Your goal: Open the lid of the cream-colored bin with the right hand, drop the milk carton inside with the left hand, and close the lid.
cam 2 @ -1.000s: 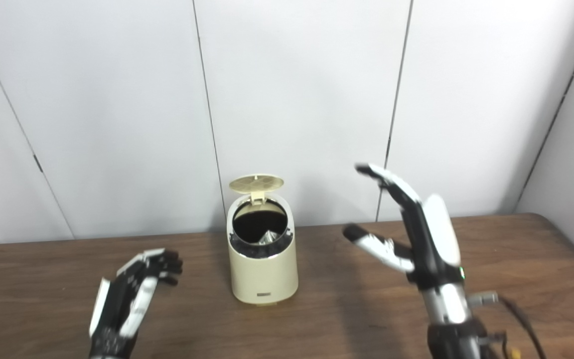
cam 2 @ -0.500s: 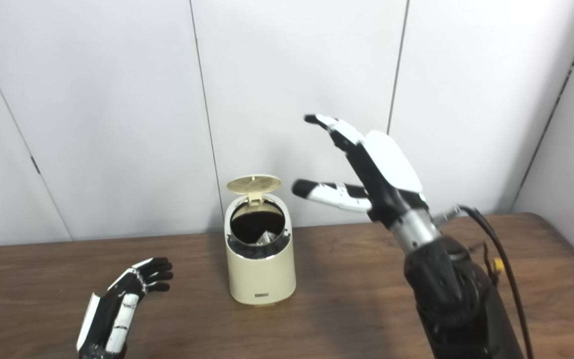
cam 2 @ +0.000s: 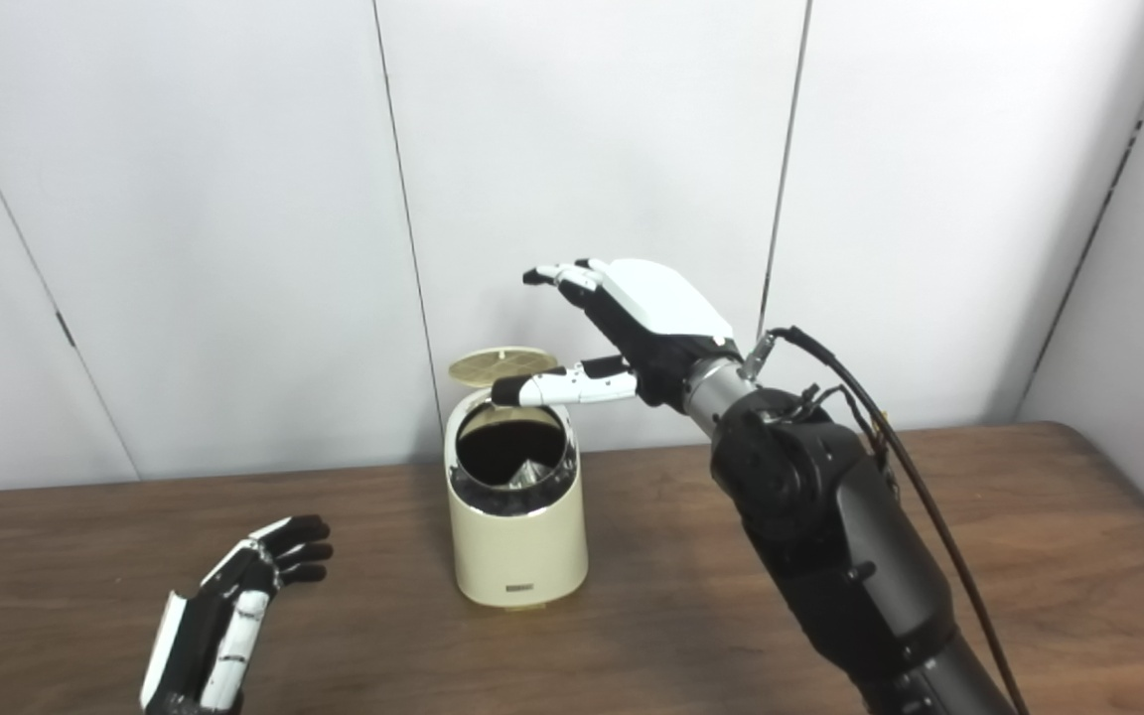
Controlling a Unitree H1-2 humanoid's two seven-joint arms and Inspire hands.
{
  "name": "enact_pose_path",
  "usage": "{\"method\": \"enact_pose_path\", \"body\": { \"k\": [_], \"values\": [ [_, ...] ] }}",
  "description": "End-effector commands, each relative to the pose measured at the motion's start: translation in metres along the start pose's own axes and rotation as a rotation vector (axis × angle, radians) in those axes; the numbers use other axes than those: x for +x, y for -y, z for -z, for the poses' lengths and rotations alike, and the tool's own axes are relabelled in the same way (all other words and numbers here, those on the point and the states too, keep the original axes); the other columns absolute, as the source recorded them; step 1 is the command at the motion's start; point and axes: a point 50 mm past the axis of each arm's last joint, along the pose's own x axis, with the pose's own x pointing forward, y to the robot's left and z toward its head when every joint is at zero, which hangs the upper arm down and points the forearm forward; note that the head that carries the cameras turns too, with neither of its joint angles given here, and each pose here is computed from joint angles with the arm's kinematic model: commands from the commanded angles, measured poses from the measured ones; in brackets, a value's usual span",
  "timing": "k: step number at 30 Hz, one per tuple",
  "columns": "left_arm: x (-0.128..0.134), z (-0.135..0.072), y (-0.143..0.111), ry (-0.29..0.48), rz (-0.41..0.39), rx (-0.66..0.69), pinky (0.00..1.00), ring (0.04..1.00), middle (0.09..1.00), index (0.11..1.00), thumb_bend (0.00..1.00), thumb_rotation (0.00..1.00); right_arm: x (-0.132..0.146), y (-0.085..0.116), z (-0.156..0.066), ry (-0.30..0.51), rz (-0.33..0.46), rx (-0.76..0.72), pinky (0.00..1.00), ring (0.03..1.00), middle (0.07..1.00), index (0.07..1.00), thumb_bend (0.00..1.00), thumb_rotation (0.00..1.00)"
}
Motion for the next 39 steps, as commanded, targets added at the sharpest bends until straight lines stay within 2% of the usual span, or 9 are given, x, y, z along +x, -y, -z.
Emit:
{"method": "enact_pose_path", "body": {
  "k": [1, 8, 13, 18, 26, 39],
  "values": [
    [-0.017, 0.007, 0.003, -0.041, -0.005, 0.012, 0.69, 0.725, 0.763, 0.776, 0.48, 0.86, 0.010, 0.028, -0.010, 0.025, 0.064, -0.055, 0.81, 0.970, 0.928, 0.895, 0.78, 0.87],
    [-0.018, 0.005, 0.006, -0.030, -0.031, 0.020, 0.69, 0.724, 0.754, 0.757, 0.44, 0.85, 0.016, 0.022, -0.011, 0.007, 0.008, -0.063, 0.83, 0.974, 0.922, 0.892, 0.78, 0.87],
    [-0.018, 0.005, 0.009, -0.032, -0.024, 0.018, 0.69, 0.726, 0.754, 0.756, 0.43, 0.85, 0.018, 0.015, -0.014, 0.017, -0.044, -0.079, 0.93, 0.967, 0.910, 0.876, 0.77, 0.84],
    [-0.017, 0.005, 0.011, -0.039, -0.022, 0.019, 0.69, 0.730, 0.757, 0.758, 0.46, 0.85, 0.017, 0.009, -0.022, 0.040, -0.051, -0.085, 1.00, 0.964, 0.911, 0.883, 0.80, 0.87],
    [-0.016, 0.004, 0.014, -0.049, -0.018, 0.023, 0.68, 0.719, 0.751, 0.757, 0.44, 0.84, 0.019, 0.009, -0.033, 0.070, -0.062, -0.090, 0.98, 0.976, 0.924, 0.888, 0.78, 0.88],
    [-0.015, 0.004, 0.017, -0.058, -0.001, 0.005, 0.71, 0.736, 0.766, 0.768, 0.45, 0.83, 0.007, -0.008, -0.025, 0.069, -0.069, 0.005, 1.00, 0.973, 0.894, 0.867, 0.77, 0.85]
  ]
}}
